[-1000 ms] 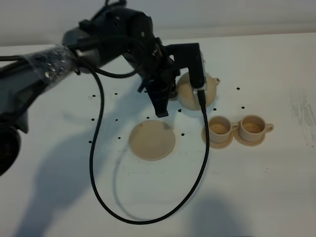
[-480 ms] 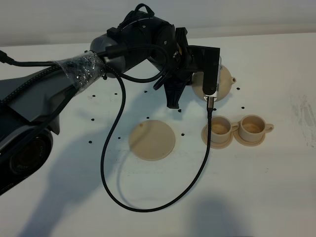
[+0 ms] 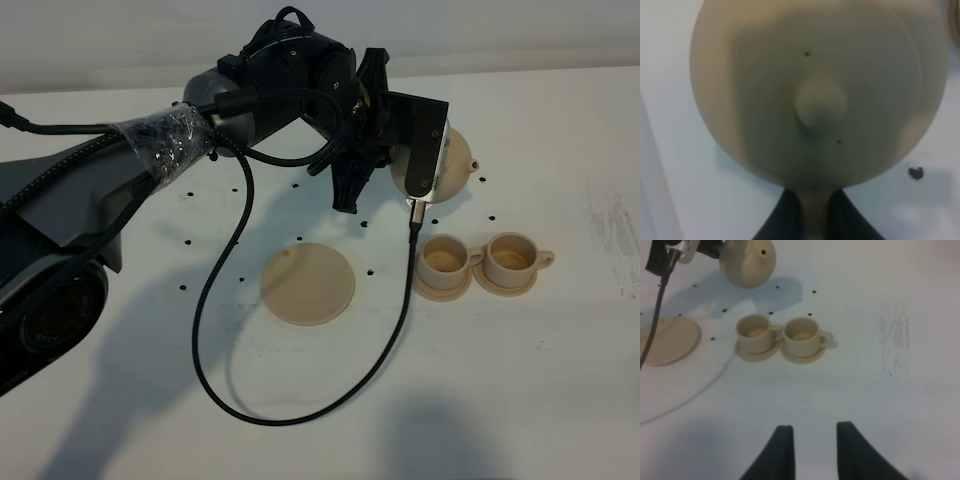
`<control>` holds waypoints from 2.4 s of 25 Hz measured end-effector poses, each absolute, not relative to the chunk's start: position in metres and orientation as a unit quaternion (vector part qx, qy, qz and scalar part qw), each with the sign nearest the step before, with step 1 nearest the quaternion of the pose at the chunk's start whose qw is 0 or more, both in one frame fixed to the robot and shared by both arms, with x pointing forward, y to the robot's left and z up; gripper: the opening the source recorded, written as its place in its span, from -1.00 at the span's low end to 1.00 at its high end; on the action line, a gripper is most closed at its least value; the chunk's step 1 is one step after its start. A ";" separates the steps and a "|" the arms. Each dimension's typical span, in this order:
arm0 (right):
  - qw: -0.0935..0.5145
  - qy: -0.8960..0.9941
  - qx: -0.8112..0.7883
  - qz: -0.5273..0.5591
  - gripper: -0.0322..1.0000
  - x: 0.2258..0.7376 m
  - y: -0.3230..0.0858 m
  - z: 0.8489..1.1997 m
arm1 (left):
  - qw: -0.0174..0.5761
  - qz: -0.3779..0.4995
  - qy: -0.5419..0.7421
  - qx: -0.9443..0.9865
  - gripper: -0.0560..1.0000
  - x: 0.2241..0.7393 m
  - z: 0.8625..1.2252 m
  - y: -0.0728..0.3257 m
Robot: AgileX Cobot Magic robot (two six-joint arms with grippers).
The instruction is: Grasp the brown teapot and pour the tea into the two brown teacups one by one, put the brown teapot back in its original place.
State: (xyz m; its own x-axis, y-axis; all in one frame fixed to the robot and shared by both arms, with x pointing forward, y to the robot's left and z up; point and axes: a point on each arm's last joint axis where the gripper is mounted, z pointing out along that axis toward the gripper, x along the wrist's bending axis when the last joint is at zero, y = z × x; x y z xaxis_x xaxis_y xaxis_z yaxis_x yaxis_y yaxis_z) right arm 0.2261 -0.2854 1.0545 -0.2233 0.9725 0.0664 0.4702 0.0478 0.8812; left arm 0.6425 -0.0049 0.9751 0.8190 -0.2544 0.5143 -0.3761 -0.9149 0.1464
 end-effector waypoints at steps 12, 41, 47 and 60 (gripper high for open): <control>0.299 0.659 0.547 0.421 -0.54 0.226 -0.285 1.055 | 0.112 0.295 -0.258 0.913 -0.73 0.651 0.955 -0.016; 0.299 0.660 0.547 0.421 -0.54 0.226 -0.285 1.055 | 0.104 0.357 -0.368 0.852 -0.73 0.636 0.937 -0.056; 0.299 0.660 0.547 0.421 -0.54 0.226 -0.285 1.055 | 0.101 0.359 -0.376 0.848 -0.73 0.636 0.937 -0.056; 0.299 0.659 0.547 0.421 -0.54 0.226 -0.285 1.055 | 0.106 0.353 -0.372 0.852 -0.73 0.636 0.936 -0.057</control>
